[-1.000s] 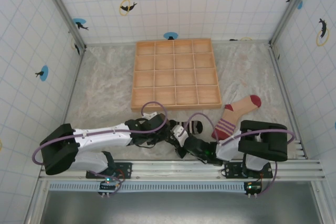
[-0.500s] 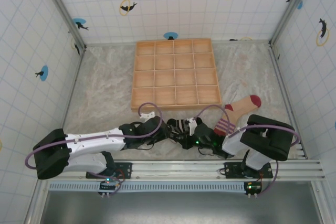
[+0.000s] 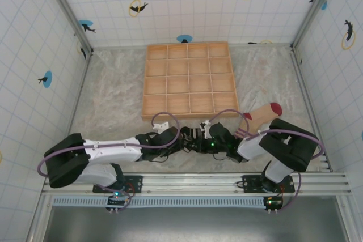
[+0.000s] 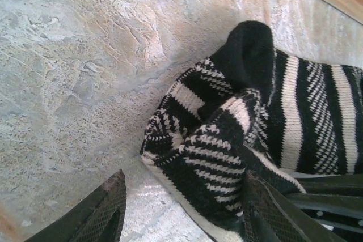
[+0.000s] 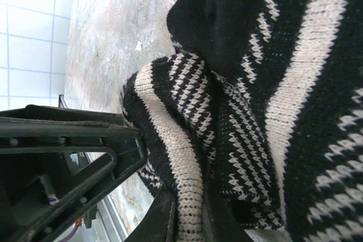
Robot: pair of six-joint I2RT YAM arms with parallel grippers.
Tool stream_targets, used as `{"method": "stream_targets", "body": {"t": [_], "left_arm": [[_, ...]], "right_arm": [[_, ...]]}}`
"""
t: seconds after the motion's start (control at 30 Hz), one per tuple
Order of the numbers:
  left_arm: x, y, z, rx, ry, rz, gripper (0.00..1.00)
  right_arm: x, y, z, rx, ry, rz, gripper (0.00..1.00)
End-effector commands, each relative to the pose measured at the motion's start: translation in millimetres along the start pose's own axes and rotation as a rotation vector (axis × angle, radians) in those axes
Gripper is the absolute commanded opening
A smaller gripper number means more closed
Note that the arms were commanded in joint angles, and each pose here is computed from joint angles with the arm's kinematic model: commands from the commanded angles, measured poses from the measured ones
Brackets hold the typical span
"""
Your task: Roll the socks
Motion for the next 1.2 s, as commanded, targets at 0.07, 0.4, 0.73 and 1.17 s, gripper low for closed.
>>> {"method": "stream_targets", "body": {"t": [0.07, 0.4, 0.73, 1.17], "left_arm": [[5.4, 5.9, -1.4, 0.001, -0.018, -0.049, 0.54], [8.8, 19.7, 0.4, 0.003, -0.089, -0.083, 0.42], [10.7, 16.8, 13.9, 0.122, -0.090, -0.047, 0.00], [0.2, -2.2, 12.1, 0.181, -0.068, 0.063, 0.00]], "right_arm": [[-15.5, 5.8, -28.0, -0.108, 0.110, 0.087, 0.00], [-16.1, 9.0, -26.9, -0.082, 0.132, 0.100, 0.00], [-8.2, -1.4, -8.7, 0.033, 0.059, 0.047, 0.33], [11.3, -40.7, 17.6, -0.247, -0.549, -0.091, 0.62]]}}
Point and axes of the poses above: each hand's point on the last joint's axis, 136 mm out from that joint toward the fingers, its own y axis out along the fingers, its own z axis along the line the jaws close on, x = y × z, the point moved 3 cm from there along -y, back along the fingers, and after that the axes turned 4 degrees about -y, right-handed, at the moved point
